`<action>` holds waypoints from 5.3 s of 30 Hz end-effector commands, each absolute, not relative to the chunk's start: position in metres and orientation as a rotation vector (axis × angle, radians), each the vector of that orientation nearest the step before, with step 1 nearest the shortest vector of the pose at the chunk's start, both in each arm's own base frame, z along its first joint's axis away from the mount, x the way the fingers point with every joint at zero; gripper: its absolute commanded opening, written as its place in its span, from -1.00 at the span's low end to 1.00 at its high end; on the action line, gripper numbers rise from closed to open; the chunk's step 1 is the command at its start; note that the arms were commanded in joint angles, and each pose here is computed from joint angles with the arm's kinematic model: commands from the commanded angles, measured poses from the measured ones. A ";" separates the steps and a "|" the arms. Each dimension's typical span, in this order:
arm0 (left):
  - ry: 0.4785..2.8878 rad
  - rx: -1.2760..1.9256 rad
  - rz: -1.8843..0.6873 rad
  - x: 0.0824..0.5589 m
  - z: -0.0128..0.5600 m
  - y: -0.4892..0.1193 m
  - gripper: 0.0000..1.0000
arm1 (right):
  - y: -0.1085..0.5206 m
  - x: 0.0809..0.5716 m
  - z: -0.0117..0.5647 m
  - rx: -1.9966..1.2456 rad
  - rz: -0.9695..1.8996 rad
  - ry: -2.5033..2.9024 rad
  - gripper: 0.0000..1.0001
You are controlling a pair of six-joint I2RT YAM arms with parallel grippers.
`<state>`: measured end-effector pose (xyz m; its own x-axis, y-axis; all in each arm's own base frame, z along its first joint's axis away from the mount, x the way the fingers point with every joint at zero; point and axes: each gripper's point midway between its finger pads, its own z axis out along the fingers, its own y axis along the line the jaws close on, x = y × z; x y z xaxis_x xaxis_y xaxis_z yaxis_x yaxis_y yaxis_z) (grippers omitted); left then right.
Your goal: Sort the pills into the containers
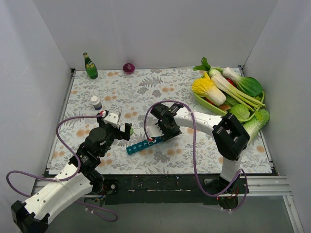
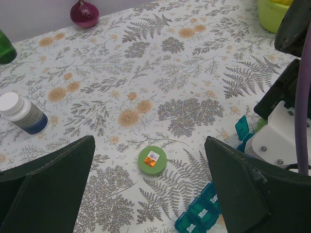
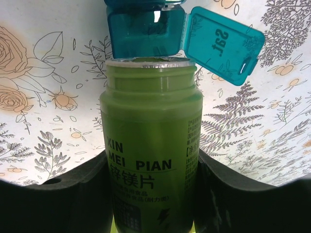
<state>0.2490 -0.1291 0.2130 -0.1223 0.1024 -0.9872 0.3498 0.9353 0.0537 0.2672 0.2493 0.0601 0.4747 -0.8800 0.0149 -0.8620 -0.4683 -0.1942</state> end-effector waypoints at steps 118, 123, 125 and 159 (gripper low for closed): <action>1.662 0.344 -0.231 0.249 0.228 -0.129 0.96 | 0.259 0.267 0.082 -2.468 -0.224 1.522 -0.97; 1.673 0.345 -0.230 0.250 0.224 -0.130 0.96 | 0.259 0.266 0.085 -2.433 -0.189 1.534 -0.97; 1.678 0.344 -0.233 0.250 0.223 -0.130 0.96 | 0.261 0.264 0.086 -2.408 -0.152 1.544 -0.97; 2.588 -0.386 -0.240 0.273 0.077 -0.142 0.95 | 0.276 0.208 0.237 -1.284 1.150 1.389 -0.97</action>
